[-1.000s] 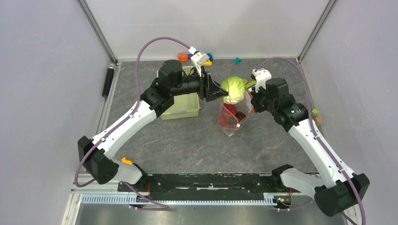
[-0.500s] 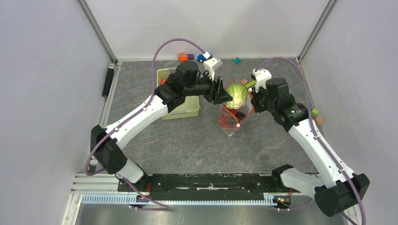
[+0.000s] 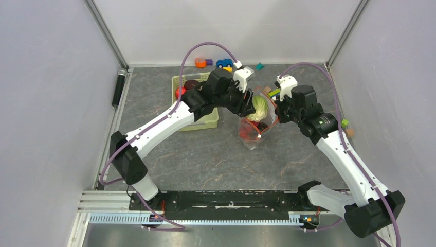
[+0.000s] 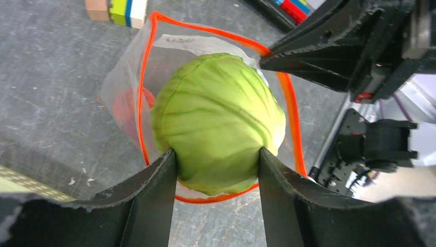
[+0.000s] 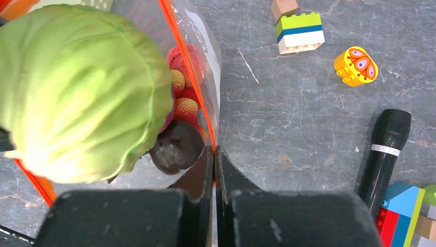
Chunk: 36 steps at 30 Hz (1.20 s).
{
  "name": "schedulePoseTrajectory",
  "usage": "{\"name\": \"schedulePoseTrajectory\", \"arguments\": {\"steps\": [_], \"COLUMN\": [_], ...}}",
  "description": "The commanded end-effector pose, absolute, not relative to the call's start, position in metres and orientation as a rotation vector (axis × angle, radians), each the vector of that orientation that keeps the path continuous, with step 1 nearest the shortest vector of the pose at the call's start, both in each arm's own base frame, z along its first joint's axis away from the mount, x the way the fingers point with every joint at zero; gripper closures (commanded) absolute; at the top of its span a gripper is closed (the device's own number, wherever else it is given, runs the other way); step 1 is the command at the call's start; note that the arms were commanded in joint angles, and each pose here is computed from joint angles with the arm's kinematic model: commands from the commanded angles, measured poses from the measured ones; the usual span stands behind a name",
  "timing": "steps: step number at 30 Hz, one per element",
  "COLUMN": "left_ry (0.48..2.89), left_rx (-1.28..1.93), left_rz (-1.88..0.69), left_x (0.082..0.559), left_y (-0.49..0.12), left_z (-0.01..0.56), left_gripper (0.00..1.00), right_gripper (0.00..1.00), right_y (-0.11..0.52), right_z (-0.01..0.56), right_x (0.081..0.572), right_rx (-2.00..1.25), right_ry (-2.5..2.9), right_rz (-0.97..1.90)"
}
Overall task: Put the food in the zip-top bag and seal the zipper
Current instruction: Place the fake vegetable in the zipper food storage bag.
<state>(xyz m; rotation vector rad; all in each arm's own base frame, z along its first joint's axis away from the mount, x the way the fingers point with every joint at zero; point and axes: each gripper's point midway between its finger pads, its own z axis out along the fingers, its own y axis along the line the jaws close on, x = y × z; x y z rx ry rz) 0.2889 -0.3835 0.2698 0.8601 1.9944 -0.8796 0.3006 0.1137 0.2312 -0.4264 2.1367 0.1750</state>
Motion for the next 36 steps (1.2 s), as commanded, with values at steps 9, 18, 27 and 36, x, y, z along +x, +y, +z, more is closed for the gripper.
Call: {"name": "schedulePoseTrajectory", "arguments": {"steps": [9, 18, 27, 36], "left_ry": [1.986, 2.061, 2.078, 2.034], "left_rx": [0.857, 0.834, 0.884, 0.934], "left_rz": [-0.592, -0.452, -0.507, -0.671], "left_x": [0.315, 0.331, 0.323, 0.297], "left_y": [-0.385, -0.379, -0.387, -0.393], "left_z": [0.271, 0.246, 0.244, 0.268], "left_gripper": [0.98, 0.98, 0.46, 0.00], "right_gripper": [1.00, 1.00, 1.00, 1.00], "right_y": [0.140, 0.146, 0.146, 0.141], "right_z": [0.283, 0.288, 0.284, 0.278], "right_x": [0.298, 0.298, 0.300, 0.300], "right_rx": [-0.490, -0.504, -0.502, -0.495], "right_ry": [1.971, 1.946, 1.958, 1.983], "right_rz": [0.347, 0.380, 0.375, 0.350]}}
